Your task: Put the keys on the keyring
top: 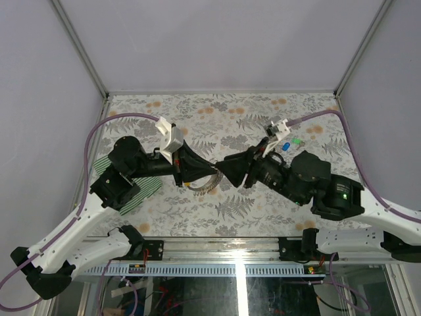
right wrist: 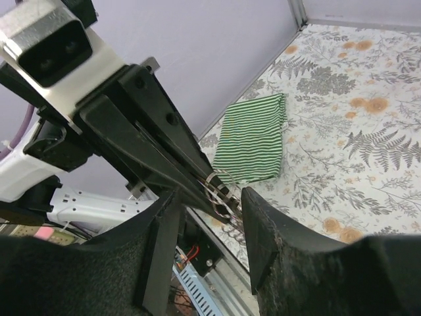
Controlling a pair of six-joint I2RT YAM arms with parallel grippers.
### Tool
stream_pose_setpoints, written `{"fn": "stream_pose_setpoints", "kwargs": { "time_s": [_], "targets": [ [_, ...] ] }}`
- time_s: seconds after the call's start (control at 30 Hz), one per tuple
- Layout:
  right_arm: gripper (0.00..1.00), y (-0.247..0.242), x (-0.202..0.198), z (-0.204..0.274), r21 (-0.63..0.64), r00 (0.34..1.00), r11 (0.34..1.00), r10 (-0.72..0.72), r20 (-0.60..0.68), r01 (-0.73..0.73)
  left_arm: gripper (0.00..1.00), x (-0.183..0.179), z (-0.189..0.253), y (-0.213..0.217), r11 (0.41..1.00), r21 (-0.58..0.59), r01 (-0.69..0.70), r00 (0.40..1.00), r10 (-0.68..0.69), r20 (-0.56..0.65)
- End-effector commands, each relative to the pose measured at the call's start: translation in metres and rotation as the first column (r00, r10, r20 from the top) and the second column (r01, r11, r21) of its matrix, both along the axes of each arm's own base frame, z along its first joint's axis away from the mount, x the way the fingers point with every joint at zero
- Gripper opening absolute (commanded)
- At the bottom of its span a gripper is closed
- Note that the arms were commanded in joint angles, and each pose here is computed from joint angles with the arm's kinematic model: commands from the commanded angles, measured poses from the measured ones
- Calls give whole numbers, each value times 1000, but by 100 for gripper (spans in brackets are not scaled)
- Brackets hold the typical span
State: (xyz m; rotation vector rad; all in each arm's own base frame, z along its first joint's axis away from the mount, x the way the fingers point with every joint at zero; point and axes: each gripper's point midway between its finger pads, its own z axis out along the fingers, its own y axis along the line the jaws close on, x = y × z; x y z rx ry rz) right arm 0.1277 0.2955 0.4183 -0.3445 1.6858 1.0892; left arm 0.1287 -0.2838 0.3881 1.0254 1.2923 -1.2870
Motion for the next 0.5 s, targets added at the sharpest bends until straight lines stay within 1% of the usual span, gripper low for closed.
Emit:
{"fn": "stream_pose_setpoints", "kwargs": {
  "time_s": [0.0,0.03,0.13,0.2,0.37,0.47],
  "targets": [
    [49,9,7,30,58,999,998,-18,-39,21,0,8,7,4,998,4,-56,997,55,61],
    [49,8,13,30,55,998,998,-24,-49,27,0,9,5,4,998,17,-62,996,60,69],
    [49,5,31,31,105,993,994,41,-113,-29,0,13,-1,7,995,49,-86,993,81,91],
    [50,4,38,32,115,988,991,86,-126,-71,0,14,-1,10,993,59,-101,989,94,110],
    [46,15,26,34,110,955,964,258,-149,-244,0,13,2,14,991,66,-116,982,105,155],
    [45,16,21,24,78,932,950,311,-187,-302,0,9,2,16,992,81,-98,981,82,177]
  ]
}}
